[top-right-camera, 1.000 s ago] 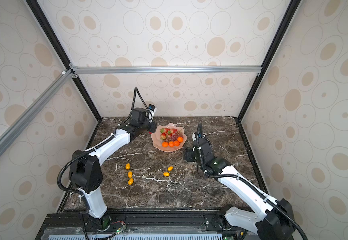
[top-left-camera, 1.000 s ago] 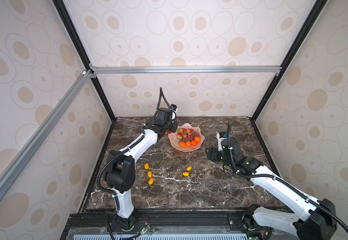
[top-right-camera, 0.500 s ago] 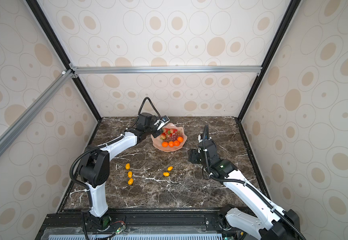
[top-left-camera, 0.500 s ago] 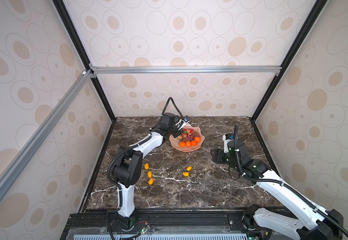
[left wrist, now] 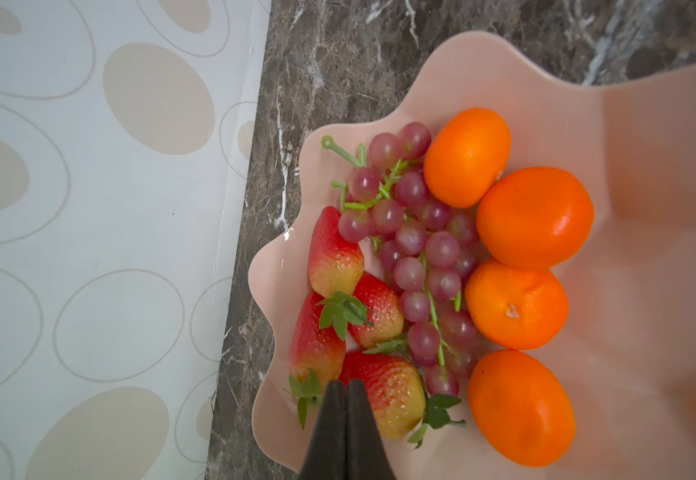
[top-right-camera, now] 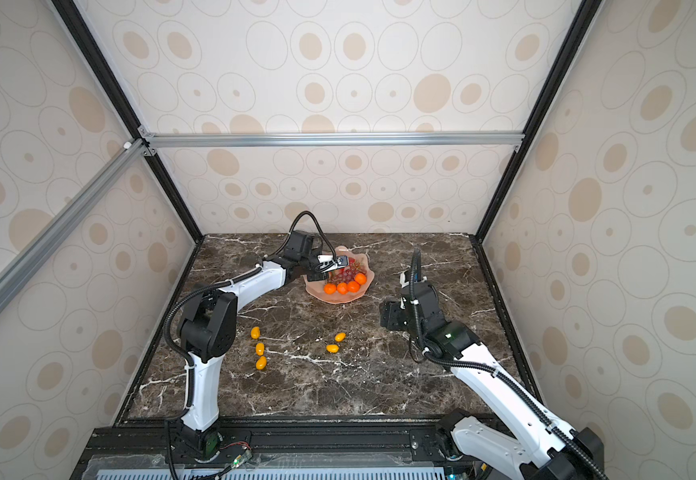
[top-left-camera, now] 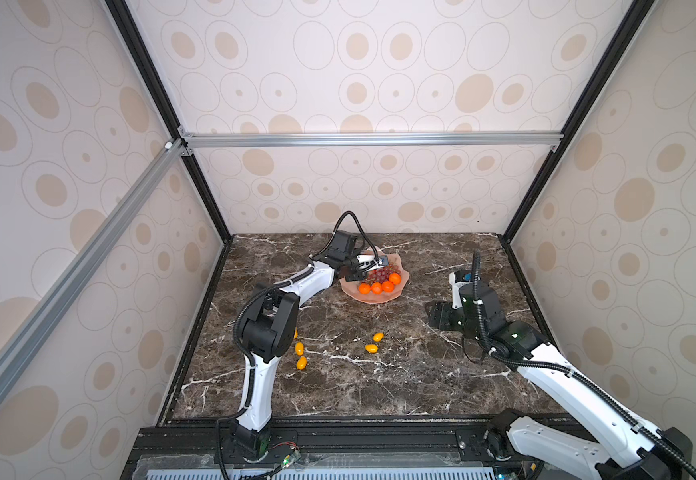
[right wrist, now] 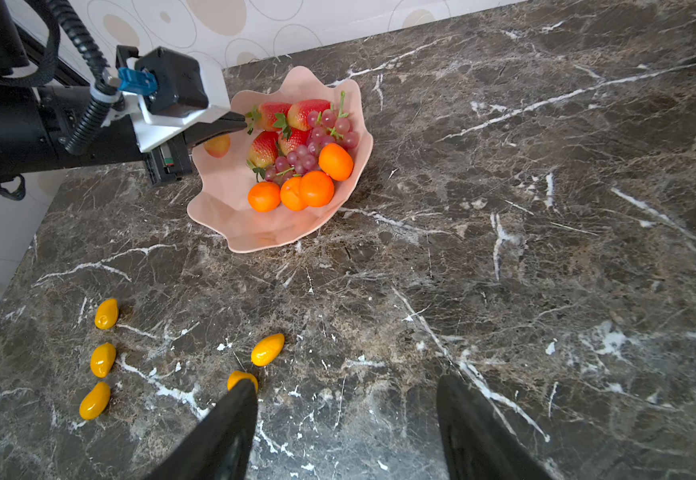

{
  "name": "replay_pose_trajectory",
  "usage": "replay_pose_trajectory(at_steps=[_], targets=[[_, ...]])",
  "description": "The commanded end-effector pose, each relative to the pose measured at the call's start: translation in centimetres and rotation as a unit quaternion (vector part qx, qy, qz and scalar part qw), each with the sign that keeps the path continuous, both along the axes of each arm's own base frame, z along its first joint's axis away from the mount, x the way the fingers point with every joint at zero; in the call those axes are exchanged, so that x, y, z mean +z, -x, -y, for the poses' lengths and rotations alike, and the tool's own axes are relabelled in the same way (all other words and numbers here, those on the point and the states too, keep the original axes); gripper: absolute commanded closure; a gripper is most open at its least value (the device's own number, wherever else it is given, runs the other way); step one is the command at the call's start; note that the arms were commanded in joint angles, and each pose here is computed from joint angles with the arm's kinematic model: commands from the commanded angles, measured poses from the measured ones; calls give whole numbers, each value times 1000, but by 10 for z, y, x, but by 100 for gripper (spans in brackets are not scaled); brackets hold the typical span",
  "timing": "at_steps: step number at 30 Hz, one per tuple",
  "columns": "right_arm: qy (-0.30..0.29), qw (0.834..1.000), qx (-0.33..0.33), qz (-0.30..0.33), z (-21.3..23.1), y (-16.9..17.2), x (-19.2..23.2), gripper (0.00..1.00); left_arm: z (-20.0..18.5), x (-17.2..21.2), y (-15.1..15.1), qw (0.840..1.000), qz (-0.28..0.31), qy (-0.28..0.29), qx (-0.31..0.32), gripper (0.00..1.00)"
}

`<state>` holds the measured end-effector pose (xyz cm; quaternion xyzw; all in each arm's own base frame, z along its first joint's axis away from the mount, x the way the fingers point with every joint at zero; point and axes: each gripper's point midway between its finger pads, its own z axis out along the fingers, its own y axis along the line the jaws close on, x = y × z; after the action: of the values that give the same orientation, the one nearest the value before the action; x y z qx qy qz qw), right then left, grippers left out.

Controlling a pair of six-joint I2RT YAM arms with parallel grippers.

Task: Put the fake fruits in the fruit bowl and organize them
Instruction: 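Lower the strawberry into the pink bowl and open the left gripper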

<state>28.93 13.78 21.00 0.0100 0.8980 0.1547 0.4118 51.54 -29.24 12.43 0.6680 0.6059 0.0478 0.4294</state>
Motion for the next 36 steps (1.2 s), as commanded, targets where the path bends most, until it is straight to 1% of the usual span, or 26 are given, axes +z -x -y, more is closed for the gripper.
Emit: replay_pose_trajectory(at_steps=[1,4,9,17,25,26,27,32,36], targets=[[8,1000,-6,-7,7,3,-5,29,2,-1,-6,998,24,-51,-37,100],[8,1000,-10,-7,9,3,-5,29,1,-6,-9,996,31,-64,-45,100],[8,1000,-11,-15,10,4,-10,29,8,-9,-10,995,36,-63,-68,100],[8,1000,-10,-20,10,5,-11,29,16,-14,-19,993,49,-65,-85,100],[6,1000,-8,-25,10,5,-15,29,21,-13,-28,993,64,-51,-80,100],[5,1000,-8,-25,10,4,-15,29,22,-11,-29,993,67,-49,-79,99],[5,1000,-7,-26,9,5,-16,29,22,-11,-30,994,67,-47,-77,95],[1,1000,-5,-28,8,4,-18,29,25,-4,-29,994,68,-33,-78,81],[-1,1000,-2,-29,6,4,-18,29,25,-4,-30,994,69,-29,-74,77]])
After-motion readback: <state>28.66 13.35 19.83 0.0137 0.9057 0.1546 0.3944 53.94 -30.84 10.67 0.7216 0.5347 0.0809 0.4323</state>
